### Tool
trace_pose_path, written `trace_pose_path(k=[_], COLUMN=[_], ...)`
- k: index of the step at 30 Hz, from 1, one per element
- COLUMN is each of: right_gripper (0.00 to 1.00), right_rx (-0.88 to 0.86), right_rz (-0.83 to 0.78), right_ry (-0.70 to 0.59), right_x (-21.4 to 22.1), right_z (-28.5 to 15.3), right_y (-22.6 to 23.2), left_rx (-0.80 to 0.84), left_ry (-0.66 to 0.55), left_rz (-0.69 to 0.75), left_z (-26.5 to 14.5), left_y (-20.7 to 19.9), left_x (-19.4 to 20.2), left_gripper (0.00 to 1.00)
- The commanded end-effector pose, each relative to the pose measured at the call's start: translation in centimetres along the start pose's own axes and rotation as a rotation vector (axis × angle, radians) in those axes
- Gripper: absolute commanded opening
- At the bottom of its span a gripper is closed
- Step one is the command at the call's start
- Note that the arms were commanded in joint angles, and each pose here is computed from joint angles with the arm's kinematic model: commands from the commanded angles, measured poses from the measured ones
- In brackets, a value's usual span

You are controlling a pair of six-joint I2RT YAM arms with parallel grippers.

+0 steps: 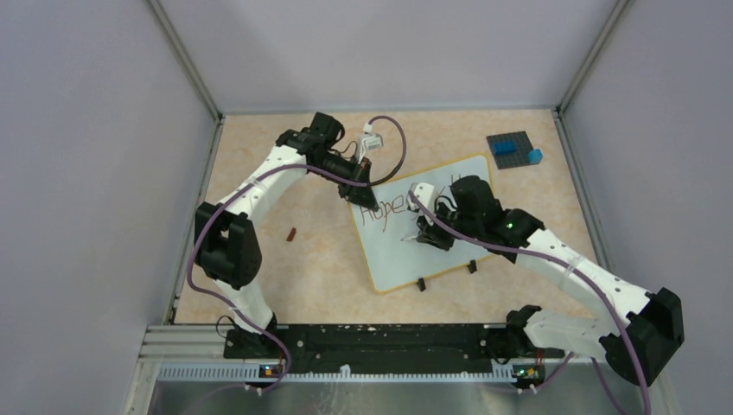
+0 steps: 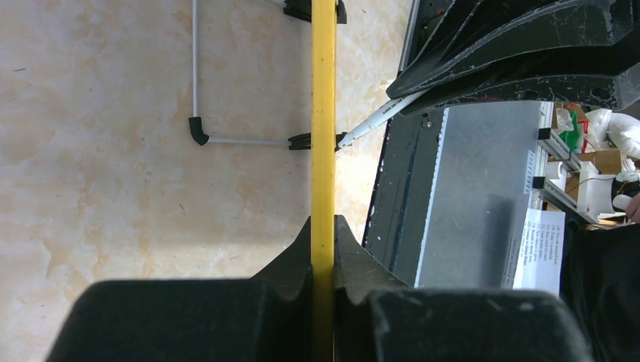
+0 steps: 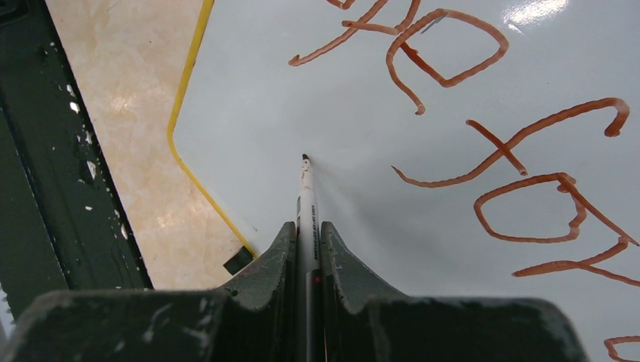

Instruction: Write a sentence on the whiteboard

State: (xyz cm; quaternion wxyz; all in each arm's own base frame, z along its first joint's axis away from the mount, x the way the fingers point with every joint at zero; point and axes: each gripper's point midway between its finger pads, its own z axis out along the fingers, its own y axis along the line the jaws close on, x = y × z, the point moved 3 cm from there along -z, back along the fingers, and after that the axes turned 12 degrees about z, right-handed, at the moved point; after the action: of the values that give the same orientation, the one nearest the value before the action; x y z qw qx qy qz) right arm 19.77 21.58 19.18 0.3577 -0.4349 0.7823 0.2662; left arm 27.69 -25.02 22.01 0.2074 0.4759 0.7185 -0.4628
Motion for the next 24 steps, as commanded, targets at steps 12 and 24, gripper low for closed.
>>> trace_pose_path(k=[12, 24], right_gripper=[0.0, 0.0], right_rx=[0.031, -0.003], right_rz=[-0.033, -0.03], right_ry=[0.013, 0.085], right_x=[0.8, 4.1], right_z=[0.3, 0.7], right_y=[-0.3, 0.6], left_rx=[-0.063, -0.064], left_ry=[-0.006, -0.006], left_rz=[0.098, 0.1], left_z=[-0.4, -0.4], left_y=[0.8, 0.8], left_x=[-0.4, -0.4], left_gripper=[0.0, 0.0])
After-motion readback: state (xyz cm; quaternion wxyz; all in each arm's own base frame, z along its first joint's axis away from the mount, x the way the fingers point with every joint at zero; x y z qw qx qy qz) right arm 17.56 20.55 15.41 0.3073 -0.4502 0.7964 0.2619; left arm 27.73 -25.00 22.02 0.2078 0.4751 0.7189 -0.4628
